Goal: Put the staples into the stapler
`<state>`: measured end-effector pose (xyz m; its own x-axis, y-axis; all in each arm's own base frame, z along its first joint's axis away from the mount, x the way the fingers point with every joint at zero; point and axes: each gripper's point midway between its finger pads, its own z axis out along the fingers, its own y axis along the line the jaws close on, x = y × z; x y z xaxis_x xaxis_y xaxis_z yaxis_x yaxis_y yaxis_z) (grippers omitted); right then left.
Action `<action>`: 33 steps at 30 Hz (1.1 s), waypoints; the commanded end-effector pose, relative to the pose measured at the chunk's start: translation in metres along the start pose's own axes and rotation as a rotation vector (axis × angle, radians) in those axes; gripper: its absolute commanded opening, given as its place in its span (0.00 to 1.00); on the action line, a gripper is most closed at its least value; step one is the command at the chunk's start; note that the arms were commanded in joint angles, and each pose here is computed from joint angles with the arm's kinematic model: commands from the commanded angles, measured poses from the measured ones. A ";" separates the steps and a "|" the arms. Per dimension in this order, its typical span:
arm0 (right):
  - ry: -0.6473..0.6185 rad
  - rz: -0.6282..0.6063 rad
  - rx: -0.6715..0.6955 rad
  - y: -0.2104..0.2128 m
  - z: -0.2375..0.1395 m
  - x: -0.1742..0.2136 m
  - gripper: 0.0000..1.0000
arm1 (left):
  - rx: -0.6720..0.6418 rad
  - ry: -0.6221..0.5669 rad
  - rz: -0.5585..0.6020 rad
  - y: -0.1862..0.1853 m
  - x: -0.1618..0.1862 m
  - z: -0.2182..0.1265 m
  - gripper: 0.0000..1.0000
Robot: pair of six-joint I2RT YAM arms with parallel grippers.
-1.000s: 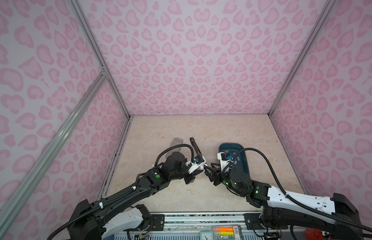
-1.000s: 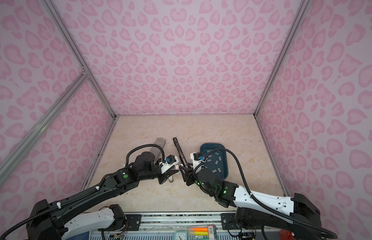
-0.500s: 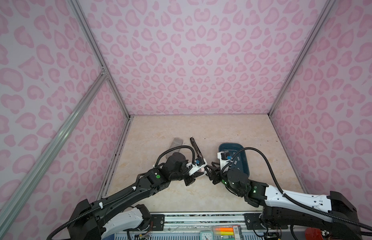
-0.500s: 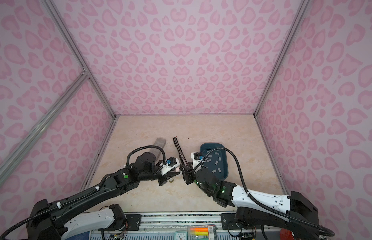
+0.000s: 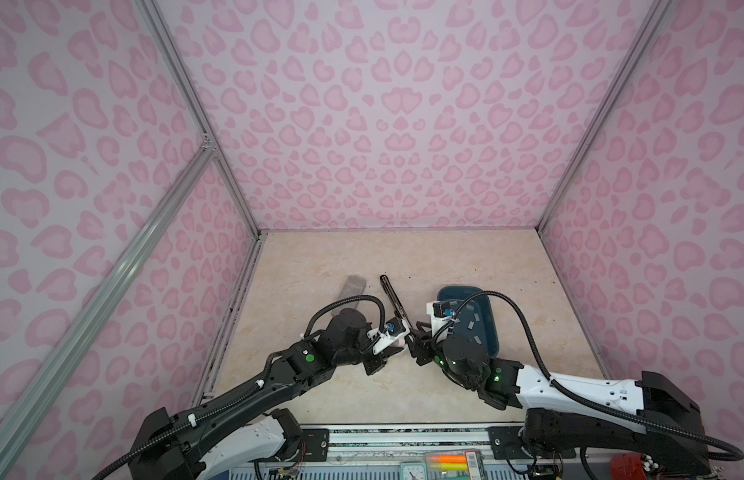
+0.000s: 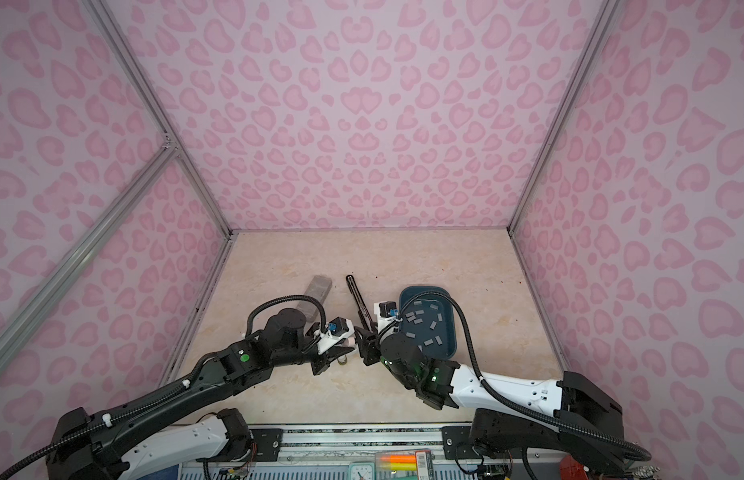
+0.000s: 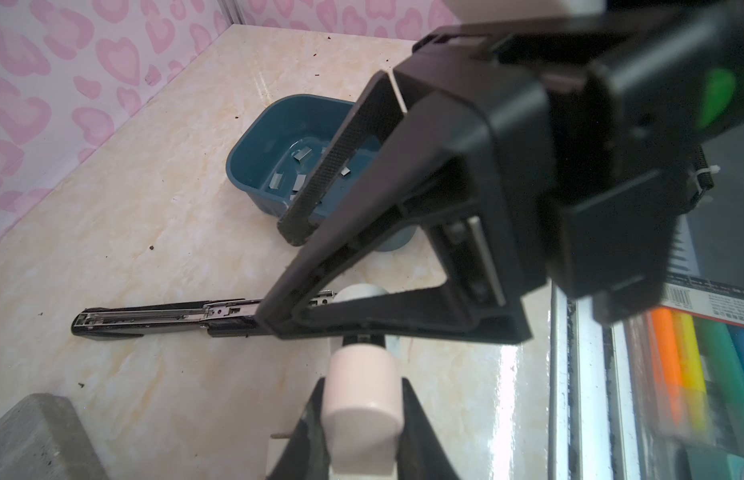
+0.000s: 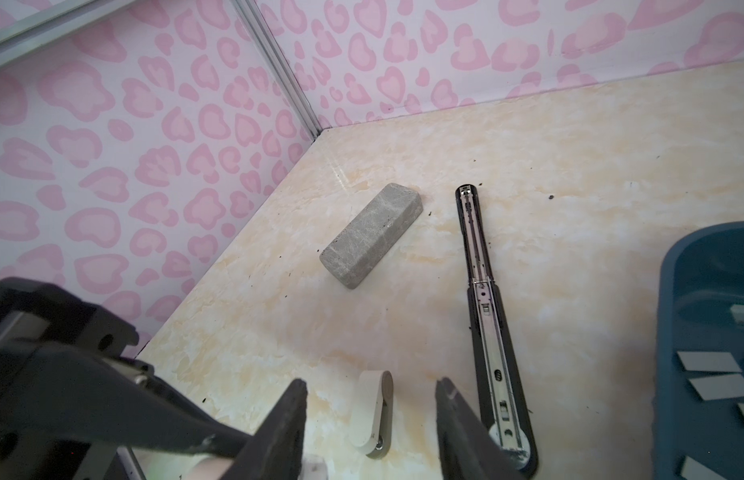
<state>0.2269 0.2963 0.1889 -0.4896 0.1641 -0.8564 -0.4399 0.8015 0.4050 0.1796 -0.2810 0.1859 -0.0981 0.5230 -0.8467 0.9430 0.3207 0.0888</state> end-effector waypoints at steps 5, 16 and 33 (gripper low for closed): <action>0.035 -0.045 0.094 -0.019 0.003 0.012 0.48 | -0.010 -0.113 0.048 0.001 -0.024 -0.007 0.04; 0.040 -0.060 0.080 -0.017 0.002 0.013 0.50 | -0.066 -0.135 0.042 0.007 -0.025 -0.015 0.04; 0.067 -0.110 0.027 -0.008 0.009 0.021 0.54 | -0.108 -0.198 0.047 0.009 -0.031 -0.028 0.03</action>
<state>0.2311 0.2882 0.1685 -0.4806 0.0675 -0.8743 -0.4282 0.8520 0.3012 0.1768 -0.2679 0.2070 -0.0262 0.4439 -0.8957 0.9185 0.3644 0.1537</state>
